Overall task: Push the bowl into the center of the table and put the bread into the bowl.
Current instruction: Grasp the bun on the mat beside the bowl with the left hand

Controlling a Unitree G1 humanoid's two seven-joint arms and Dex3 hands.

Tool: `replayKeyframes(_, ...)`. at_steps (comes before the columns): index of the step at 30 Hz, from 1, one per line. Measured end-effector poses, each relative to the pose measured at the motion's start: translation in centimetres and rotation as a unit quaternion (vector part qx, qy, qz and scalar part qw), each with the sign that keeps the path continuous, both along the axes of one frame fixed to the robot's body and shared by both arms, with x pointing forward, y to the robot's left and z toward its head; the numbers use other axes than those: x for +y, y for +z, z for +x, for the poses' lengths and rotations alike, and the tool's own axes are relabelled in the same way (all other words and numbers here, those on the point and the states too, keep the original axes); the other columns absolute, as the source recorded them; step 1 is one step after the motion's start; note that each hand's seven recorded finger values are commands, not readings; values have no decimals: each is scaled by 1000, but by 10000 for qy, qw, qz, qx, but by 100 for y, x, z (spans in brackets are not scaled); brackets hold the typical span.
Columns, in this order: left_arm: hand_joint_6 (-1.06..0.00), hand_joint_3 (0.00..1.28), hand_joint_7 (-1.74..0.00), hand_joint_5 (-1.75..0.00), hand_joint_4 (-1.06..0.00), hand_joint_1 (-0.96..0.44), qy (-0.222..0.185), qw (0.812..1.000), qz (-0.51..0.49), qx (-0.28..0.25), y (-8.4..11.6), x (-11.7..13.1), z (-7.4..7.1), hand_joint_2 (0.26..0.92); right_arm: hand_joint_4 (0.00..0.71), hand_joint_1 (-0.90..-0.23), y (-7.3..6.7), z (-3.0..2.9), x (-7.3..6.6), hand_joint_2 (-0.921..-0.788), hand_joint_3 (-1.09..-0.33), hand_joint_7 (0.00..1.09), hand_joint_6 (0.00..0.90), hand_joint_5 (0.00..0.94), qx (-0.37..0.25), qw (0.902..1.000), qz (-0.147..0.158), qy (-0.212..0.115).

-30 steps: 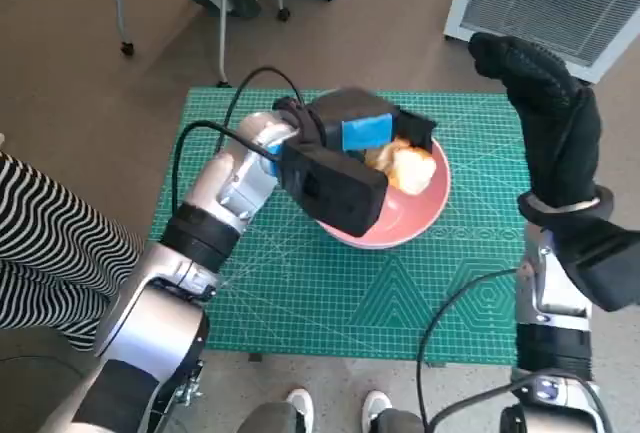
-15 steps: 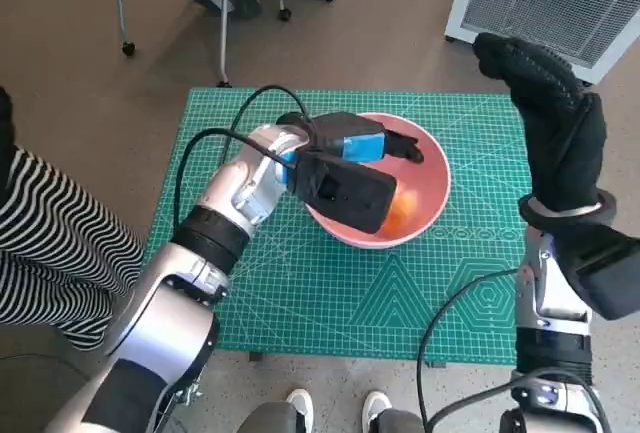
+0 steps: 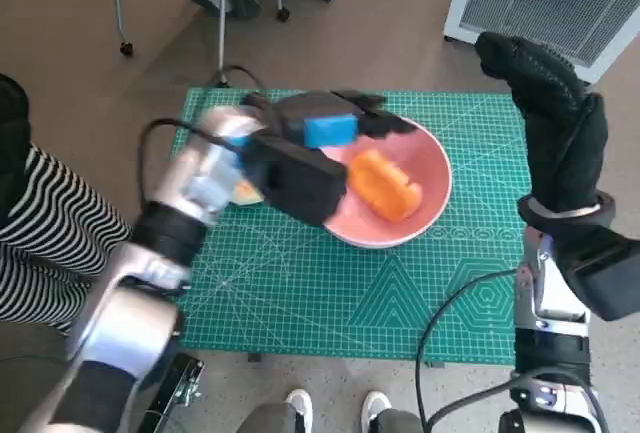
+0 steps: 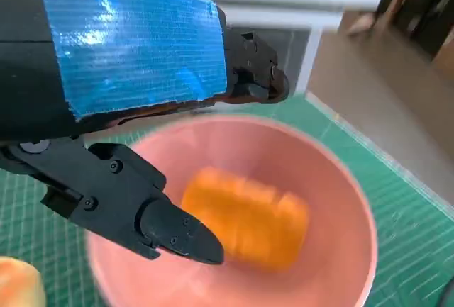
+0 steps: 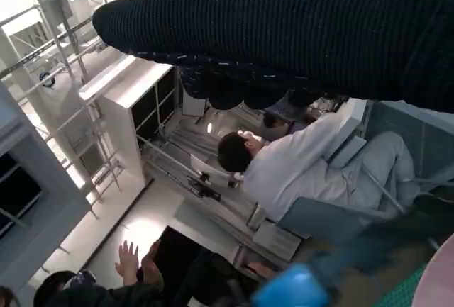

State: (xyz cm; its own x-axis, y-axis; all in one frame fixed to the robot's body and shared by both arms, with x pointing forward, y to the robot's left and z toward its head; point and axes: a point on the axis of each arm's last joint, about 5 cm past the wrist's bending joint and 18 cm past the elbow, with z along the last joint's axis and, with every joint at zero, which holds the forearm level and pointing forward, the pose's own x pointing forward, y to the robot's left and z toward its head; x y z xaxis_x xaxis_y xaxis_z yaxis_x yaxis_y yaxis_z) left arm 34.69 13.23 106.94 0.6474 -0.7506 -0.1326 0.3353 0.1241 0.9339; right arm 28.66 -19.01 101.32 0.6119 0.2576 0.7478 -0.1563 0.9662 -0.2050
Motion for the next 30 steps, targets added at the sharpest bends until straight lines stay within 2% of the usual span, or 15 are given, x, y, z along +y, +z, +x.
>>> replayKeyframes(8,-174,4,-75,1,1,-452,327,9990,-194,-250,225,445,-112,803,162,-766,-5,0,5,-921,-663,538,11,1,10,10000,25,-1)
replayKeyframes(14,-182,1,-74,1,1,-405,637,9972,-226,-313,313,682,-208,798,162,-766,-6,1,5,-921,-662,537,12,1,18,10000,37,1)
replayKeyframes(23,-181,0,-68,1,1,-379,1076,9941,61,-95,271,869,-270,777,166,-766,-18,6,13,-921,-660,537,21,2,50,10000,65,14)
replayKeyframes(30,-178,0,-58,1,1,-367,1264,9914,322,116,186,898,-257,758,174,-768,-28,12,17,-921,-653,540,35,6,86,9999,81,19)
